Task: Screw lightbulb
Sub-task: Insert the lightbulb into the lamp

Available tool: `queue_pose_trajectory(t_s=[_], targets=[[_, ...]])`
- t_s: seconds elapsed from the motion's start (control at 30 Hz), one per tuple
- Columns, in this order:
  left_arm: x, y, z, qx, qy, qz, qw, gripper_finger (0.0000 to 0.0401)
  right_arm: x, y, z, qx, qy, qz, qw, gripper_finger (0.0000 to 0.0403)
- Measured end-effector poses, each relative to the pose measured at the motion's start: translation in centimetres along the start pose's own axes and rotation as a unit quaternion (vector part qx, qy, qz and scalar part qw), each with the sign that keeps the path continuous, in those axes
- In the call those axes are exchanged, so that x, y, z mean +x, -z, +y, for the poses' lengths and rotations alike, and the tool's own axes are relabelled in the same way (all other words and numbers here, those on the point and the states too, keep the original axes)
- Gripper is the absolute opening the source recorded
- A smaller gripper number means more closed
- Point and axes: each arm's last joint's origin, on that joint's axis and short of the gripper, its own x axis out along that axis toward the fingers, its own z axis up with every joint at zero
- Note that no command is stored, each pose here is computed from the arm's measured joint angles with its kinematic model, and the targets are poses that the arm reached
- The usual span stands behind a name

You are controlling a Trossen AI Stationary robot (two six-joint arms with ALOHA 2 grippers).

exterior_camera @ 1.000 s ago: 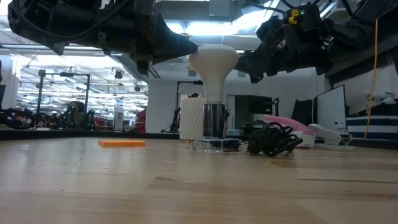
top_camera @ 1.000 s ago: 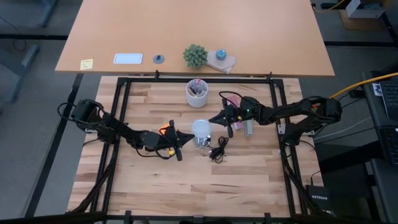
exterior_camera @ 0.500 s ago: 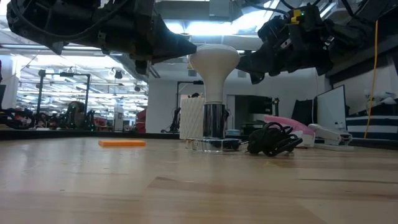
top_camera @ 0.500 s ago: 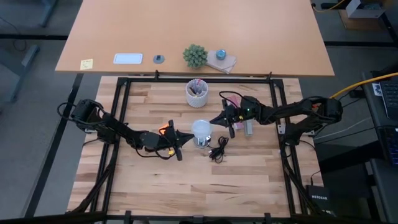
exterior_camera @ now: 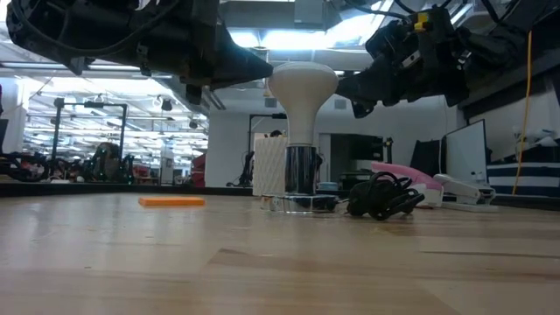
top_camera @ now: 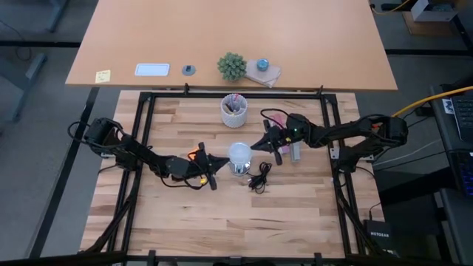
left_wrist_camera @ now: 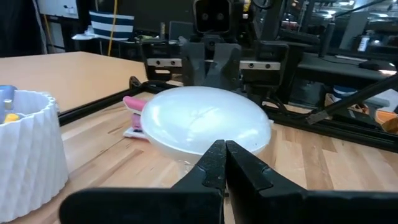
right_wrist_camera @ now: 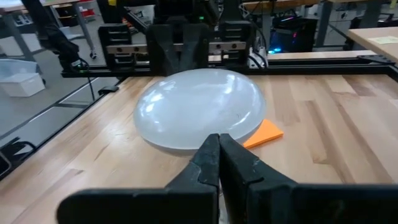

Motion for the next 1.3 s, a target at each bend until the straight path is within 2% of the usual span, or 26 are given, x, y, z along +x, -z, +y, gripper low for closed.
queue_pose_trajectory(t_s=[0.27,0.83,0.97,1.13,1.3], targets=[[0.2,-0.1,0.5,-0.003,-0.056,-0.01,0.998,0.0001,0.3,0.5,0.6,0.01,-0.059,0.014,0.998,0.0005],[0.3,-0.2,0.6,-0.003,-0.055,-0.011,0.998,0.0001,0.2,0.8,0.4,0.018,-0.011,0.033,0.999,0.0005],[0.3,-0.2,0.6,-0.003,-0.055,-0.011,0.998,0.0001,0.1,1.0,0.3,0.021,0.024,0.051,0.998,0.0005],[0.2,-0.2,0.6,-0.002,-0.054,-0.011,0.998,0.0001,-0.5,1.0,0.2,-0.002,0.087,0.086,0.993,0.0005],[0.0,-0.3,0.2,0.015,-0.047,-0.013,0.999,0.0001,-1.2,-0.1,0.2,-0.031,0.148,0.075,0.986,0.0005]])
